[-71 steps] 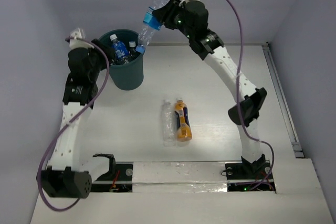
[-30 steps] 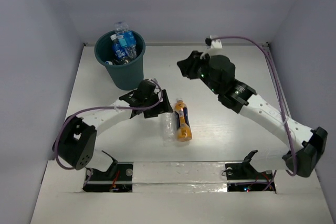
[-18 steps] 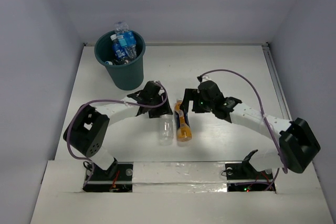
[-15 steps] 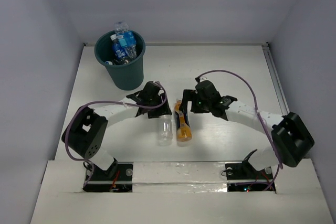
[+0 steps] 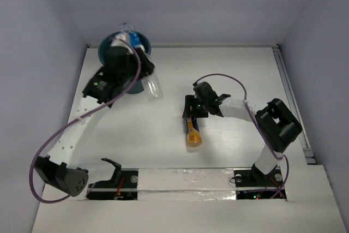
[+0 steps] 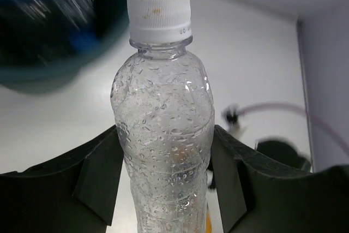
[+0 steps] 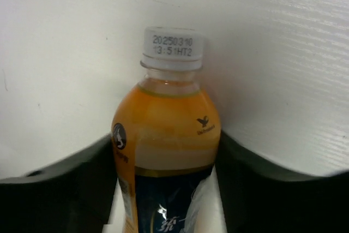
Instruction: Put the plastic bottles in the bin
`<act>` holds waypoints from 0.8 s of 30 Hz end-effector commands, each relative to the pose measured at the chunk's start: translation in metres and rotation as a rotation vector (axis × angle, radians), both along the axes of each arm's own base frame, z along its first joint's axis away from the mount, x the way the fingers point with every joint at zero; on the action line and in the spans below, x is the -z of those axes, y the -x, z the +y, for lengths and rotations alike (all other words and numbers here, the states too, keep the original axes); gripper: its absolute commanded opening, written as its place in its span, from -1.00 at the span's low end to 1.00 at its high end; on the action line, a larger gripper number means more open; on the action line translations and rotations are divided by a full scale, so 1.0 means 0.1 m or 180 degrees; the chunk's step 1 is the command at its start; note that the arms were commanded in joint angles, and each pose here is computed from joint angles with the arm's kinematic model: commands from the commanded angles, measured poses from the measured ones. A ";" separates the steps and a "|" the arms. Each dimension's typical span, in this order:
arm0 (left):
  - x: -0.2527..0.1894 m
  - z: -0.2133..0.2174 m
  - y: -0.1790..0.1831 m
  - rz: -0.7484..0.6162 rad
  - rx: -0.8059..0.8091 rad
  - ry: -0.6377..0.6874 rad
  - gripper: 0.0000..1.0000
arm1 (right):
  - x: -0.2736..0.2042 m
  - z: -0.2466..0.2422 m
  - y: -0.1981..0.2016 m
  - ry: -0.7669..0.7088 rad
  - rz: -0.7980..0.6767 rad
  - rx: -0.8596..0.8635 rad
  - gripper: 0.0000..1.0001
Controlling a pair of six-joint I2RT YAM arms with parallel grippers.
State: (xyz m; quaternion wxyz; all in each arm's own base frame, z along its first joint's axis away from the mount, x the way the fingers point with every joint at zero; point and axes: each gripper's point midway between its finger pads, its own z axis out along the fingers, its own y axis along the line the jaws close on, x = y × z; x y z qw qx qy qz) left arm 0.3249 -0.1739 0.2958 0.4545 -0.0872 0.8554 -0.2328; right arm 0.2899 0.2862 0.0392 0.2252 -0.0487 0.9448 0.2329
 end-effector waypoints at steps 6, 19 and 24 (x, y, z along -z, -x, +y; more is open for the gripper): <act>-1.37 1.38 -0.89 -0.1078 -0.1295 -0.0225 -0.44 | -0.41 0.03 -0.01 -0.0269 -0.0296 -0.0053 -0.07; -0.96 2.09 -1.83 -0.1227 -0.2140 -0.0971 -0.37 | -2.13 -0.07 -0.01 -0.0935 -0.1277 0.0078 -0.06; -0.71 2.08 -1.76 -0.1262 -0.2049 -0.1092 0.68 | -2.99 0.18 -0.29 -0.1335 -0.1685 0.0065 -0.06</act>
